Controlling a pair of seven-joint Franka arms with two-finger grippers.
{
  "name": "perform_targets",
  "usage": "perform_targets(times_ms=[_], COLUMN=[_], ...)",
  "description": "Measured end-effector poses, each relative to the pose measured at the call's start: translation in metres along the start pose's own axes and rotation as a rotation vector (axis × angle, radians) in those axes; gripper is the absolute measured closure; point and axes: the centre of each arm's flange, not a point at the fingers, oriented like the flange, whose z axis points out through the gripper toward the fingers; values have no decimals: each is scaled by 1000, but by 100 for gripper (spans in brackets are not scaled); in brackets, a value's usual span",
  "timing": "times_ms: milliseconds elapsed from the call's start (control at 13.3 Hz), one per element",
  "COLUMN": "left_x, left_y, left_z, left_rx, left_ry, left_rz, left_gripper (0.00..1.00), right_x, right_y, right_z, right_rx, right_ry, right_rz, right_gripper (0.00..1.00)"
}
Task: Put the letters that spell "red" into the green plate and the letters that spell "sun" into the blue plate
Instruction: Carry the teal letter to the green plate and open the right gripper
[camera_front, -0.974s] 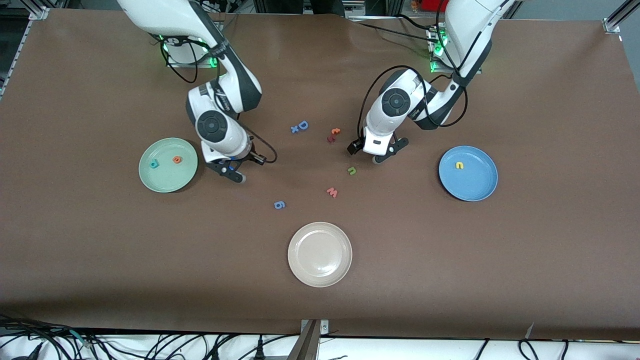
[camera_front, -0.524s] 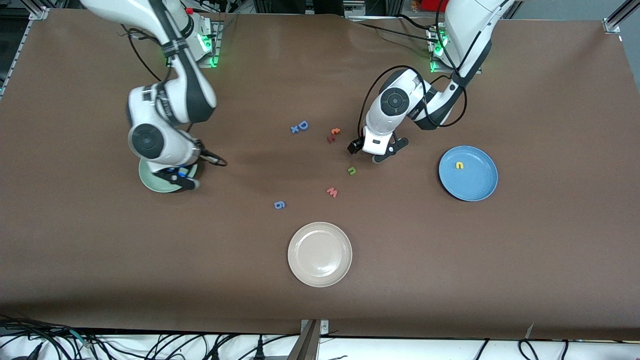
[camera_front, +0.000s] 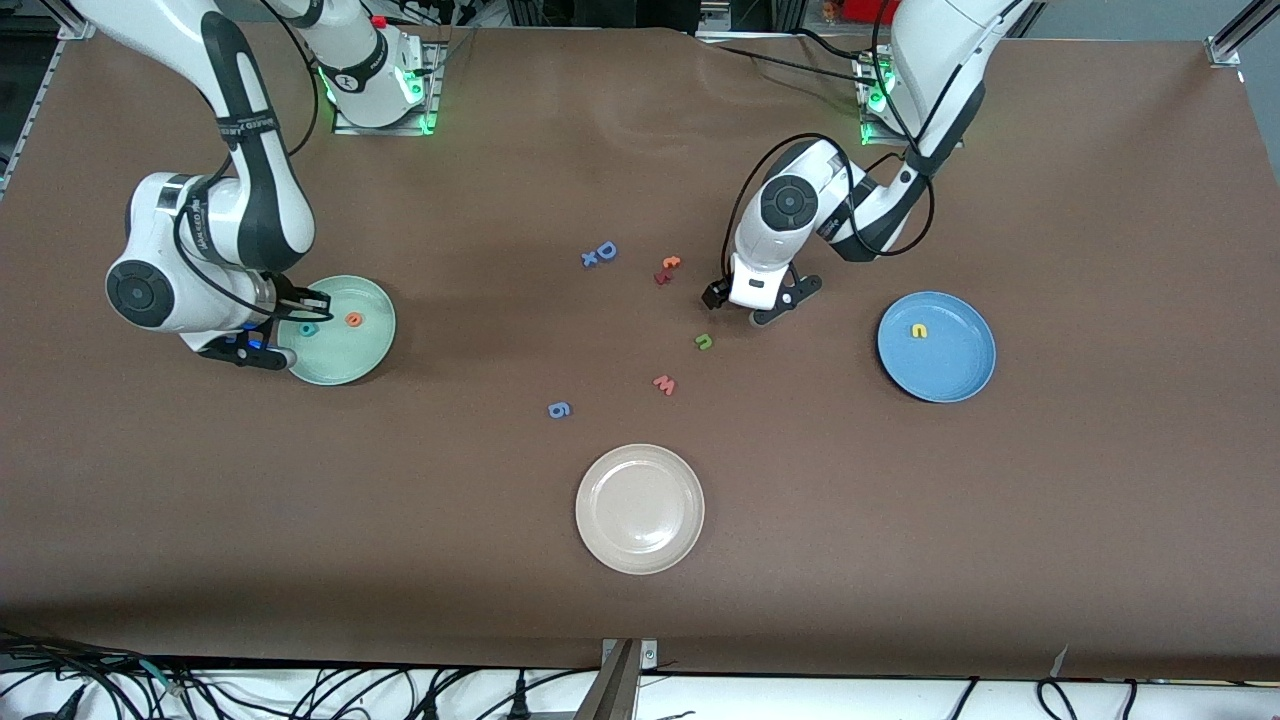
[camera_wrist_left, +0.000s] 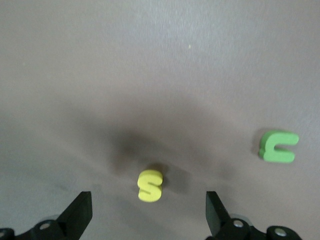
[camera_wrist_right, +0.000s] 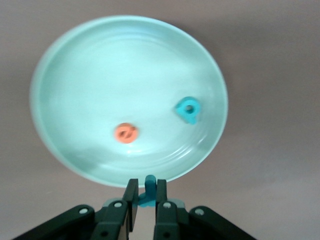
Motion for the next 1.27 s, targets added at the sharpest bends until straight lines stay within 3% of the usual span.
perform_targets(times_ms=[449,599,674,824,1124,1199,1274], left_x=[5,5,5,5,2,2,1], left_y=[-1,-1,-1,0,1,1,1], left_z=[13,13,13,12,12,11,11], left_rx=[-11,-11,-12,-16,-17,-19,-19], left_ry=[46,46,46,47,46,46,46], left_rz=[16,13,12,12,-1,-2,-3], left_gripper=[3,13,13,26,27,32,32], right_x=[2,4,5,9,21,22,21], right_y=[4,5,4,2,-14,-18,-21], right_z=[49,53,52,41,-40,-68,-93], right_rx=[-37,-43,-43,-39,-15,-9,-3], right_ry=[-7,-1,3,24,29,31,37], right_rz=[-1,-5,-7,-13,-37,-45,-52], right_gripper=[82,78,71,50,8,1,1])
